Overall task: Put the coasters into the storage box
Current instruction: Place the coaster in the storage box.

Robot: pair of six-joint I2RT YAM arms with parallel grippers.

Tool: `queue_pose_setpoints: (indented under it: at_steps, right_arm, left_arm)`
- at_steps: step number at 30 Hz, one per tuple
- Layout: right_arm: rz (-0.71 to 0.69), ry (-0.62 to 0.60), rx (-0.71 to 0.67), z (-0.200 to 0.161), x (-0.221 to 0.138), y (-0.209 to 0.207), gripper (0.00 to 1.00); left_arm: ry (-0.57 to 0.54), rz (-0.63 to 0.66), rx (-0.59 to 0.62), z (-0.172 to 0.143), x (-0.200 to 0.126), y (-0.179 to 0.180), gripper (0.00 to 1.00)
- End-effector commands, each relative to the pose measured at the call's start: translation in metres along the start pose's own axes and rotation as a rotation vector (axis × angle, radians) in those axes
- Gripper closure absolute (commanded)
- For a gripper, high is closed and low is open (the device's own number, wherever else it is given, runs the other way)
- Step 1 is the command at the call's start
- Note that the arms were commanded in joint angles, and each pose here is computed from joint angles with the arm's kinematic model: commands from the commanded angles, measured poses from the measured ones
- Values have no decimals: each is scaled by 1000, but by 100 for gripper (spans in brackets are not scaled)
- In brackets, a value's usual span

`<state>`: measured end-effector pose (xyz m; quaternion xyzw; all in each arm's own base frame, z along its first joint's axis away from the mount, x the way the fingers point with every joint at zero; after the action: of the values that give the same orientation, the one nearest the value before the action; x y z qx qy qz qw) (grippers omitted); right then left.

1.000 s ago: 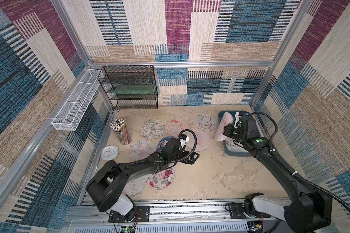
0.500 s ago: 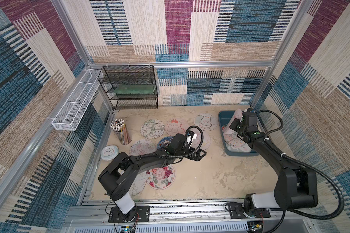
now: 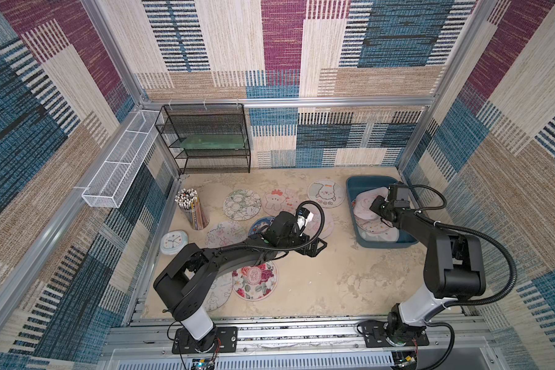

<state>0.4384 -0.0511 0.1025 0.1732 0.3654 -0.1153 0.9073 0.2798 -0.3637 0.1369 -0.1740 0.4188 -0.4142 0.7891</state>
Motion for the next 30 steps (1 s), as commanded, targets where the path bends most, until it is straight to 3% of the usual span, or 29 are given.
queue_pose_setpoints:
  at_steps: [1,11,16,22,25,30]
  right_arm:
    - [2,33,4,-10,7,-6,100]
    - [-87,100,34,-28,8,-30,92]
    - [-92,101,26,-28,3,-31,72]
    - [-35,57,16,-23,-21,-19,28]
    - [-13,19,-1,-16,-37,-9,2]
    - [16,-34,-52,-9,-64,17,5]
  left_arm:
    - [-18,37,41,4,-4,4,0]
    - [-9,49,39,3,-6,5,0]
    - [-10,55,31,5,-3,6,0]
    - [-17,85,0,8,1,11,0]
    - [-3,89,-14,8,4,12,0]
    - [22,93,-46,12,12,10,0]
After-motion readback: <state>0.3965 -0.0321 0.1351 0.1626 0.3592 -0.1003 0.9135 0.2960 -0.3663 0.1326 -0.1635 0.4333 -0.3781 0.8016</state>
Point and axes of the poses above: each gripper's point midway between its finger pads, its own x axis out along the fingers, its own y axis along the line the jaws close on, z = x × y, the point moved 1 cm from there along -x, back along the fingers, and after that the axes turned 9 degrees about -x, right-handed, at the moved point
